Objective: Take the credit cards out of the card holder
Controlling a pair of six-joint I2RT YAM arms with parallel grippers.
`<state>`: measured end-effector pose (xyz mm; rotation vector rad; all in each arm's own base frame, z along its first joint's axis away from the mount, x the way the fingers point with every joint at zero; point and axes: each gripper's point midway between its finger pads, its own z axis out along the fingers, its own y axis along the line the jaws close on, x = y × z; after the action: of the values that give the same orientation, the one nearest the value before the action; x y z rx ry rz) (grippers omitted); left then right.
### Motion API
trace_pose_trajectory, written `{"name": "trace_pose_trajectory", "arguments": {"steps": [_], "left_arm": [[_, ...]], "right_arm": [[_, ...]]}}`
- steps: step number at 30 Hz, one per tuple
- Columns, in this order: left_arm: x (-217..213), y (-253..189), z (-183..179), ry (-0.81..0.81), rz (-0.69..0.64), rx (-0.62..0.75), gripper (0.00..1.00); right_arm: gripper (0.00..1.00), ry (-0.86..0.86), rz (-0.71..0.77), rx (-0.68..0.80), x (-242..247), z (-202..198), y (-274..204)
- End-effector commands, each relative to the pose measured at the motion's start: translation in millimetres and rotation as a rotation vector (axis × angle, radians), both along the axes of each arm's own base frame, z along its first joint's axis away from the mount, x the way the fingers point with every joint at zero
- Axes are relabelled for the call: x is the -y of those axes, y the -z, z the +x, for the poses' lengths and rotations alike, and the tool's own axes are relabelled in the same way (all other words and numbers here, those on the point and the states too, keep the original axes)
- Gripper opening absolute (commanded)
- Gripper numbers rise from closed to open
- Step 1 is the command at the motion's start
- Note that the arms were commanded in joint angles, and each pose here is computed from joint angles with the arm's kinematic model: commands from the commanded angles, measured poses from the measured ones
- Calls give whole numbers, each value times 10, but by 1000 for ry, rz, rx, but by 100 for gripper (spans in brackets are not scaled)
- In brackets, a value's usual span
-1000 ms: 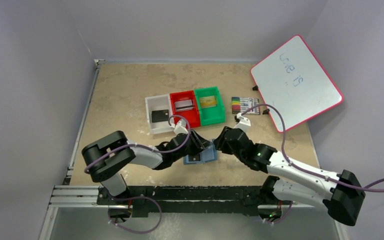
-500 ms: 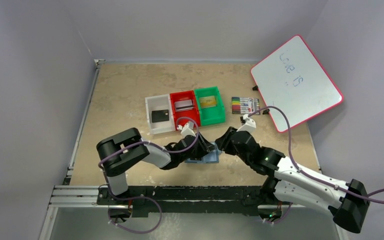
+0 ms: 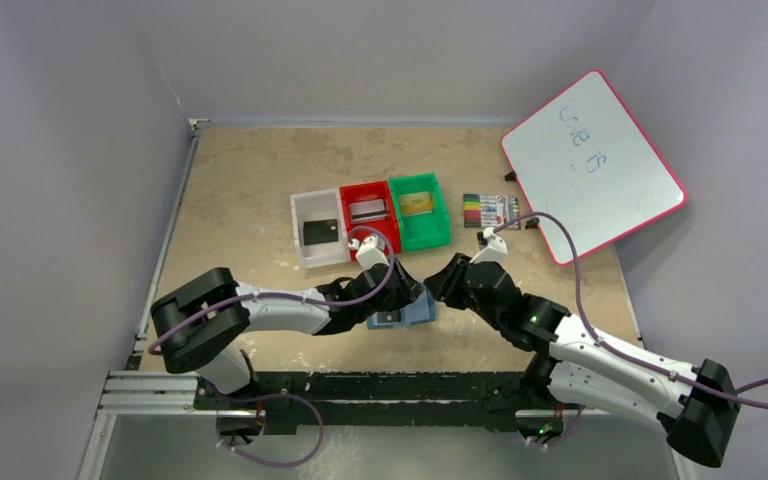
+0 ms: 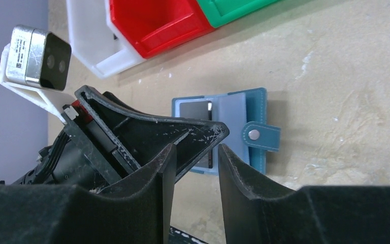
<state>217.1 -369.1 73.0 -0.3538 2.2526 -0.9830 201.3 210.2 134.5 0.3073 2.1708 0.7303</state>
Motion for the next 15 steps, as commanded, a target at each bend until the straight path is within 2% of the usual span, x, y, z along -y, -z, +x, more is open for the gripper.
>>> {"name": "trace_pose_trajectory", "arguments": {"steps": [1, 8, 15], "left_arm": [[-101, -240, 97, -36, 60, 79, 35], [-452, -293, 163, -133, 164, 116, 36], [-987, -392, 188, -264, 285, 158, 44]], "right_arm": [[38, -54, 72, 40, -156, 17, -148], [36, -111, 98, 27, -294, -18, -82], [35, -216, 113, -17, -562, -56, 85]]}}
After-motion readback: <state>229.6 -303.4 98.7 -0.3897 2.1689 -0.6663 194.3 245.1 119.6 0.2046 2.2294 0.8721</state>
